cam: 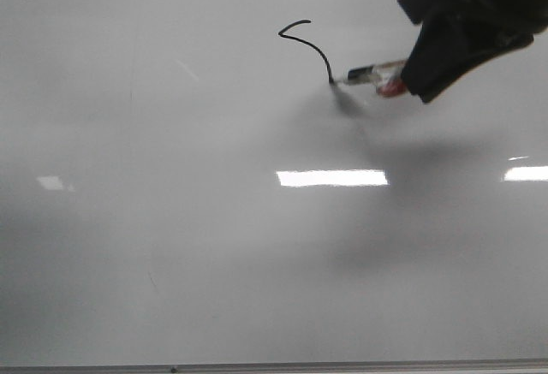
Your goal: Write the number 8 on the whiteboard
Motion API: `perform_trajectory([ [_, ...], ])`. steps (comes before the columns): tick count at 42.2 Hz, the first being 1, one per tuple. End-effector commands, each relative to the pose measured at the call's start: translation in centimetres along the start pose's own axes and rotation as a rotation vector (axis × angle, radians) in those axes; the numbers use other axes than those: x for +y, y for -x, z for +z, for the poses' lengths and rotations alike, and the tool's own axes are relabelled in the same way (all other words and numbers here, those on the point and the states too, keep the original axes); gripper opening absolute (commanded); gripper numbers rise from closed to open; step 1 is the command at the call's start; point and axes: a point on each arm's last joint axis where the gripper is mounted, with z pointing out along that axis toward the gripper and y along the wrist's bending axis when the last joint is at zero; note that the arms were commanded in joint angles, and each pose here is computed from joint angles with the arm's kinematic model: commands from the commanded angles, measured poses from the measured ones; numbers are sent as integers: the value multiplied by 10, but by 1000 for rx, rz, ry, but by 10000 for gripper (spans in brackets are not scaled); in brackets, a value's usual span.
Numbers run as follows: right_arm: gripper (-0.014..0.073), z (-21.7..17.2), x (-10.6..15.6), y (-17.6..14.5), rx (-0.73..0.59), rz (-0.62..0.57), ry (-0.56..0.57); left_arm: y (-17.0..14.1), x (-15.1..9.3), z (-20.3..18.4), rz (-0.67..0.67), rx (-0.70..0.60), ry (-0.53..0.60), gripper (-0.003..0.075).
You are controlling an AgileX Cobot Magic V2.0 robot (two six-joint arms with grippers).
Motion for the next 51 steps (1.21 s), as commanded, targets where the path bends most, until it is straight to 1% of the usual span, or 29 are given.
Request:
perform_trajectory([
  [1,-59,-2,5,4,-84,-12,-19,10,-1,-11,-21,-86,20,408],
  [6,-59,5,14,10,-133,-39,-13,10,-1,-11,-21,-86,20,408],
  [16,-59,0,10,40,-217,-41,-28,10,-1,-11,-21,-86,20,408],
  [25,-59,-15,-10,53,-236,-7,-67,9,-1,-11,-21,-75,11,408],
  [30,-59,-21,-10,58,-256,-12,-70,9,-1,-11,-21,-75,11,408],
  [35,-59,-23,-2,59,-234,-27,-42,9,-1,-11,-21,-75,11,408],
  [38,-59,-30,7,59,-238,-67,-22,9,-1,-11,-21,-75,11,408],
  [42,-59,-50,23,54,-249,-181,12,9,-1,-11,-12,-75,12,408],
  [44,-59,-60,30,48,-243,-220,32,9,-2,-11,0,-76,9,408],
  [47,-59,-75,38,37,-214,-284,63,10,-5,-10,48,-81,-4,409],
  [51,-59,-92,44,18,-156,-385,101,14,-15,-9,119,-107,-53,412],
])
